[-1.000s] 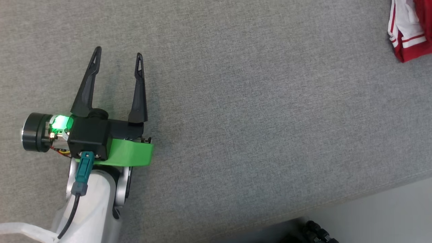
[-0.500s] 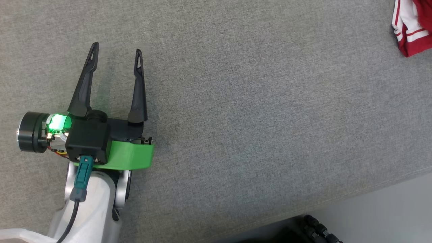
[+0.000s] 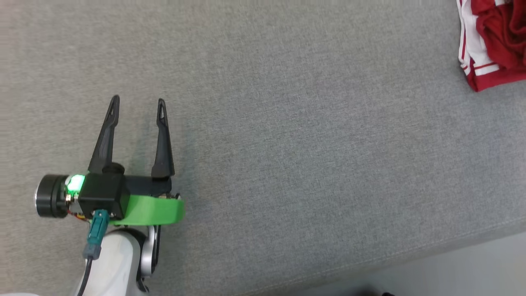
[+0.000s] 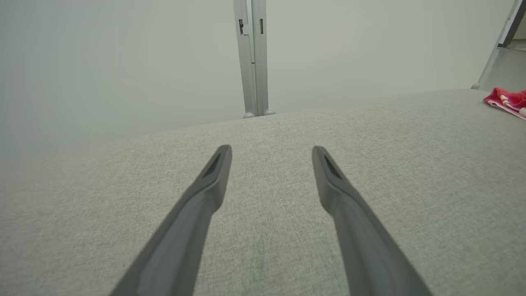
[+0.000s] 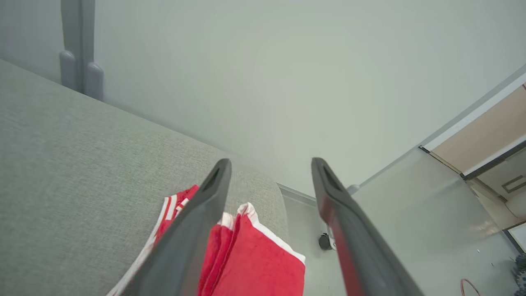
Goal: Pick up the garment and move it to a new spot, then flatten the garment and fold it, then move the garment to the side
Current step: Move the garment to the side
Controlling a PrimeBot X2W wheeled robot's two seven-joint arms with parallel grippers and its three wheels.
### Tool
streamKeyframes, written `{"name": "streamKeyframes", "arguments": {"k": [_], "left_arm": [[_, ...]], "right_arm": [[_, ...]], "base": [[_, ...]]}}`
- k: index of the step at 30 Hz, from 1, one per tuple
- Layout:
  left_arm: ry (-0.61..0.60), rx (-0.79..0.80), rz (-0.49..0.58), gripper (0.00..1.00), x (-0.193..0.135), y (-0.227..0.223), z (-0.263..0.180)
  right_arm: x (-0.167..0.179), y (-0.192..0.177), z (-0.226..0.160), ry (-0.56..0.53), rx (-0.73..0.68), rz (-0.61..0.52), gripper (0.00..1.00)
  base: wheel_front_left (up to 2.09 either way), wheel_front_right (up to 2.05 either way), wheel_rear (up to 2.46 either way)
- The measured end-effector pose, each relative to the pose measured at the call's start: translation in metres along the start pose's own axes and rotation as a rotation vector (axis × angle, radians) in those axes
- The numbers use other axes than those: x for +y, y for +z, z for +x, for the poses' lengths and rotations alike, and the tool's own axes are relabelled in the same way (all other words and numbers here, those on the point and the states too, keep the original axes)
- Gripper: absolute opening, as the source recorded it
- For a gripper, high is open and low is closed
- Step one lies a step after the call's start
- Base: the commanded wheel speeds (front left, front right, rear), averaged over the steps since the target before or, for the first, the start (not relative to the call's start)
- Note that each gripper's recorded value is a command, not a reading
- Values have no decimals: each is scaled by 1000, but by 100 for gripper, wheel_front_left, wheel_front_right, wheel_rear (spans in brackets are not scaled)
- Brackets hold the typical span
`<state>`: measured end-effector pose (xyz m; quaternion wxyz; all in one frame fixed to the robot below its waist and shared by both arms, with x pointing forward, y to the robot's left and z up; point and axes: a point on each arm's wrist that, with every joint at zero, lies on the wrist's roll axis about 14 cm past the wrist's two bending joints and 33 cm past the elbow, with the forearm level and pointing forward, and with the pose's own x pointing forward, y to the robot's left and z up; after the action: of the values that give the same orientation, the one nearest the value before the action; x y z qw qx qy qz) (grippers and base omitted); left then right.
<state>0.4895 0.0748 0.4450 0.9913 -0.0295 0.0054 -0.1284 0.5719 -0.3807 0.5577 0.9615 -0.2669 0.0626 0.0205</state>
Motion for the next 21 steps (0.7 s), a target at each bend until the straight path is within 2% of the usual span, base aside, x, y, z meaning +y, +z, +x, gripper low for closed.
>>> {"name": "streamKeyframes", "arguments": {"k": [8,12,21], "left_arm": [[75,-25,2,100,20,26,-36],[108,-39,7,100,28,40,-60],[140,-76,15,100,34,60,-87]], "right_arm": [[63,54,-17,103,-193,121,100],[98,75,-39,138,-279,220,100],[140,80,-92,166,-336,326,100]], "base": [[0,0,0],[0,0,0],[0,0,0]]}}
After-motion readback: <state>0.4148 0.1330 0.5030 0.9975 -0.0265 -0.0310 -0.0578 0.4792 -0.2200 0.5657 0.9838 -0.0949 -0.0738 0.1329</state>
